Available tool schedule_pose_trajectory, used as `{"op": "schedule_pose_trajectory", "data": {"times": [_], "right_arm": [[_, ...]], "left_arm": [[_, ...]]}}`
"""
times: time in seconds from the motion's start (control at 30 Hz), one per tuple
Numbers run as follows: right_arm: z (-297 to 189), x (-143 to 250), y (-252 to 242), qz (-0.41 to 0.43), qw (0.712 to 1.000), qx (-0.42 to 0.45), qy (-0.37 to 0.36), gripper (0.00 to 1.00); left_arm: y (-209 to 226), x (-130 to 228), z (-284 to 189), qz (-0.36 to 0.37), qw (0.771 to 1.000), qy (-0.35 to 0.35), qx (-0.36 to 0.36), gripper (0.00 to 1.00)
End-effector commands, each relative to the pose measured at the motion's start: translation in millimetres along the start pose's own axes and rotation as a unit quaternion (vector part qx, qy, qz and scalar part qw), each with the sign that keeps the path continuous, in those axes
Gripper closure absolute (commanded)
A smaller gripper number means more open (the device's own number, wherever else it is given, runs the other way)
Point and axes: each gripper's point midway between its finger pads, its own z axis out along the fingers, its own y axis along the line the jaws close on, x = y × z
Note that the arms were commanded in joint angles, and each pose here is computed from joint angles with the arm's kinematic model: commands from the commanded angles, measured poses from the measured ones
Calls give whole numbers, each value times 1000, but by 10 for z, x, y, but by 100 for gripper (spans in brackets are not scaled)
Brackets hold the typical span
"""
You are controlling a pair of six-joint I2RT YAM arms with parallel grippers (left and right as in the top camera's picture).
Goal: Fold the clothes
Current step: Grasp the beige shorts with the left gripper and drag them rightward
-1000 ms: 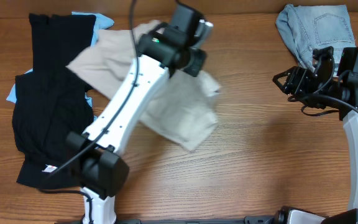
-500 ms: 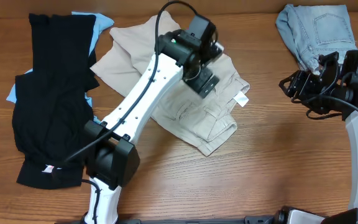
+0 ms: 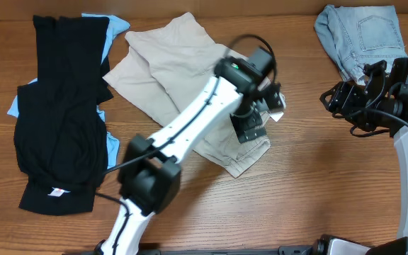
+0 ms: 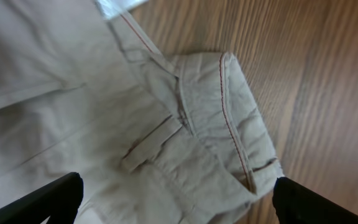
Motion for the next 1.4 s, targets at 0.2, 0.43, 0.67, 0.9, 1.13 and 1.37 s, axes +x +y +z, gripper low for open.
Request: {"op": "schedule_pose_trajectory", "data": {"times": [0.2, 0.43, 0.67, 0.9, 1.13, 1.37], "right_arm": [[-136, -104, 56, -15, 1000, 0, -25, 24], [-139, -150, 63, -18, 999, -1, -34, 24], [-140, -162, 67, -19, 999, -2, -36, 24], [-134, -118, 67, -17, 999, -1, -28, 25], [-80, -10, 183, -29, 1000, -10, -7, 25], [183, 137, 518, -73, 996, -33, 28, 25]], "left_arm": [[150, 452, 860, 6, 989, 142, -28, 21], [311, 509, 824, -27, 984, 160, -79, 44], [578, 469, 629, -89, 971, 155, -157, 96], [904, 149, -45, -182, 957, 75, -212, 96], [1217, -255, -1138, -258, 925, -84, -266, 96], [1226, -576, -2249, -260, 879, -250, -313, 96]]}}
